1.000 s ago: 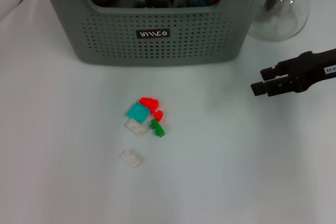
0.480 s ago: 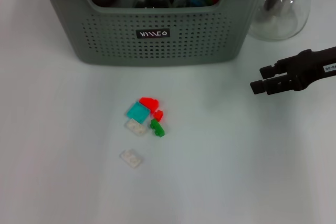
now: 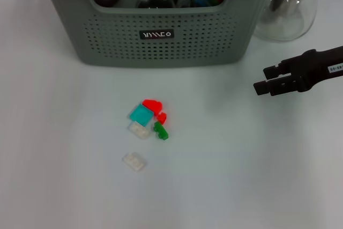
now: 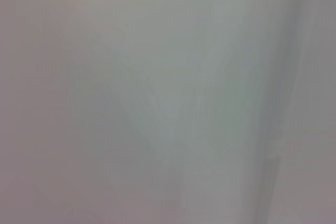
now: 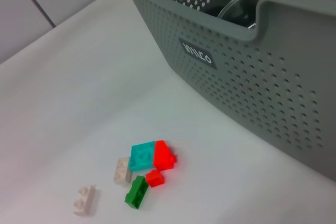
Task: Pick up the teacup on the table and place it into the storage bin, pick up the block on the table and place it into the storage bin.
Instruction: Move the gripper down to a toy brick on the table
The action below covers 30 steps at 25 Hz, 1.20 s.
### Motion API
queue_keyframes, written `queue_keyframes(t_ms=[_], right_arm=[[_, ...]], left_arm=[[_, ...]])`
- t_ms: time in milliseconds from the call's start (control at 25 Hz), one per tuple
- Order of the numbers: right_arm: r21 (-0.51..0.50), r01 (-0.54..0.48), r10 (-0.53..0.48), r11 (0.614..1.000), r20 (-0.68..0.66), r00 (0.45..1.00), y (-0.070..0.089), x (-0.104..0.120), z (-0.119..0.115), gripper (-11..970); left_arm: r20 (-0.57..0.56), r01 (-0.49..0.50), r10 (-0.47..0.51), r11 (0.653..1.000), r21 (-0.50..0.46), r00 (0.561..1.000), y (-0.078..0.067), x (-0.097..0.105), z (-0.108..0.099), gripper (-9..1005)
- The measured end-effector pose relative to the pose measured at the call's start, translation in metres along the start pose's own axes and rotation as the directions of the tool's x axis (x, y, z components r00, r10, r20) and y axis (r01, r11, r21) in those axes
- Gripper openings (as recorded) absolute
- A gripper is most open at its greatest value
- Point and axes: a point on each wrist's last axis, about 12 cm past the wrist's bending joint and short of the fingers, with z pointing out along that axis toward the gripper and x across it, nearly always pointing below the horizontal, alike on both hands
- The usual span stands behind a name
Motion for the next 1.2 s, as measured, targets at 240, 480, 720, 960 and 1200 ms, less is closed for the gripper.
queue_keyframes(t_ms=[240, 480, 720, 960, 1200], right_arm=[[-0.002, -0.005, 0.005, 1.000, 0.015, 1.000, 0.001, 0.001, 0.003, 656], [-0.004, -0.021, 0.021, 1.000, 0.028, 0.999, 0.001, 0.001, 0.004, 656], [-0.009, -0.036, 0.036, 0.999, 0.032, 0.999, 0.001, 0.001, 0.008, 655], [-0.003, -0.054, 0.054, 0.999, 0.028, 0.998, 0.000, -0.004, 0.007, 655], [-0.004, -0.063, 0.063, 0.998, 0.021, 0.998, 0.000, -0.003, 0.007, 655]], left_arm=[[0.029, -0.181, 0.182, 0.922, 0.344, 0.983, -0.036, 0.010, -0.062, 866], [-0.128, -0.205, 0.308, 0.838, 0.506, 0.943, -0.052, 0.045, -0.089, 864], [-0.375, -0.118, 0.317, 0.876, 0.467, 0.871, -0.050, 0.078, -0.090, 863], [-0.693, 0.011, 0.258, 0.934, 0.358, 0.674, -0.056, 0.101, -0.076, 862], [-0.816, 0.110, 0.113, 0.971, 0.211, 0.567, -0.065, 0.108, -0.059, 861]])
